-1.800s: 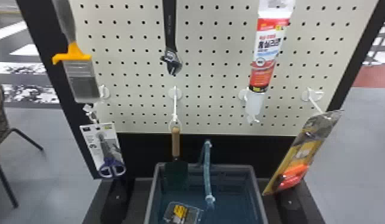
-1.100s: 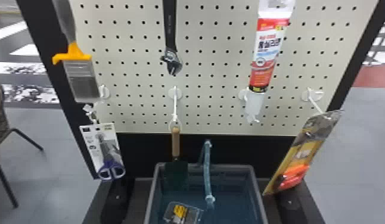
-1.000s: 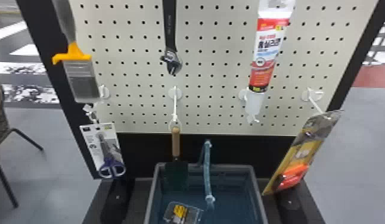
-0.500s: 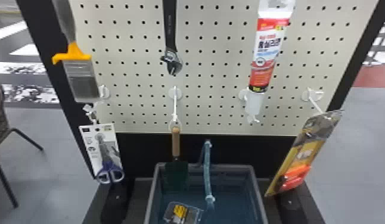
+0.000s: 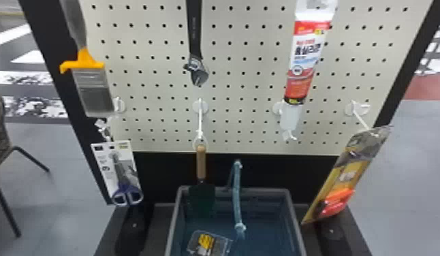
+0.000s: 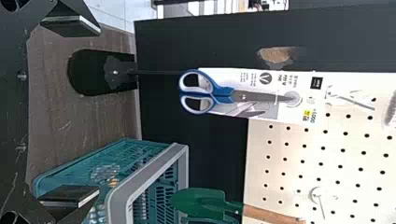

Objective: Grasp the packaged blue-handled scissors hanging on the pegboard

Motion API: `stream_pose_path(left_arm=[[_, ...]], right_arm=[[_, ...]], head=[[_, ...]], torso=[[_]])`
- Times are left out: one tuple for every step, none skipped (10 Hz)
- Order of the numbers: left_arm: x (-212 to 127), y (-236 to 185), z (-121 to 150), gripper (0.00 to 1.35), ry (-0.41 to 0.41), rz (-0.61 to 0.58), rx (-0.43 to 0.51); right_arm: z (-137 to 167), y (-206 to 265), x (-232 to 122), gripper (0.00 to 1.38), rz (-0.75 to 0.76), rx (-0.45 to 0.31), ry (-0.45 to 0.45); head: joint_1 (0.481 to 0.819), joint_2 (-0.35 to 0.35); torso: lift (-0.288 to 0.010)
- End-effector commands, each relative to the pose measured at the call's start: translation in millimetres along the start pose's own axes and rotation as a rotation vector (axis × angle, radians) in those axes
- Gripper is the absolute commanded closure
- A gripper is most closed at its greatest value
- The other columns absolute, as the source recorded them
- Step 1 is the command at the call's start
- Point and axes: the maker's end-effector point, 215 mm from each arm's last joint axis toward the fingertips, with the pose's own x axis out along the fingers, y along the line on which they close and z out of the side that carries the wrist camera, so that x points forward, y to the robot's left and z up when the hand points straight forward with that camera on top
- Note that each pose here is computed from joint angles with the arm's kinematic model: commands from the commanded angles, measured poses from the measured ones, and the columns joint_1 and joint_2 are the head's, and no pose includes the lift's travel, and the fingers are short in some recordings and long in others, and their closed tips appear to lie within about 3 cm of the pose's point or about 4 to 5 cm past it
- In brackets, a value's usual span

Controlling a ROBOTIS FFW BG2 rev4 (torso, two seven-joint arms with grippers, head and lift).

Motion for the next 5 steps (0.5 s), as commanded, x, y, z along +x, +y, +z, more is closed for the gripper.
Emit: stream_pose_path(left_arm=[[20.3, 11.4, 12.6, 0.11, 0.000, -0.025, 0.021], [33.1, 14.6, 25.1, 0.11, -0.002, -0.052, 0.049], [43.2, 18.5, 36.6, 0.11, -0.007, -0.073, 0.067], [53.5, 22.3, 50.1, 0.11, -0.022, -0.090, 0.075], [63.1, 26.5, 60.8, 0.12, -0.024, -0.115, 0.092]], right_arm=[[-0.7, 0.3, 0.1, 0.26, 0.000, 0.002, 0.002], [-1.6, 1.7, 0.4, 0.26, 0.004, 0.002, 0.005], [-3.4, 4.8, 1.0, 0.26, 0.008, 0.010, 0.009], [-4.0, 6.3, 2.0, 0.26, 0.010, 0.012, 0.010], [-6.2, 9.9, 2.3, 0.26, 0.016, 0.018, 0.014]], head=[[0.549, 0.000], [0.549, 0.000], [0.549, 0.000], [0.549, 0.000], [0.549, 0.000]], torso=[[-0.100], [-0.100], [-0.100], [-0.100], [-0.100]])
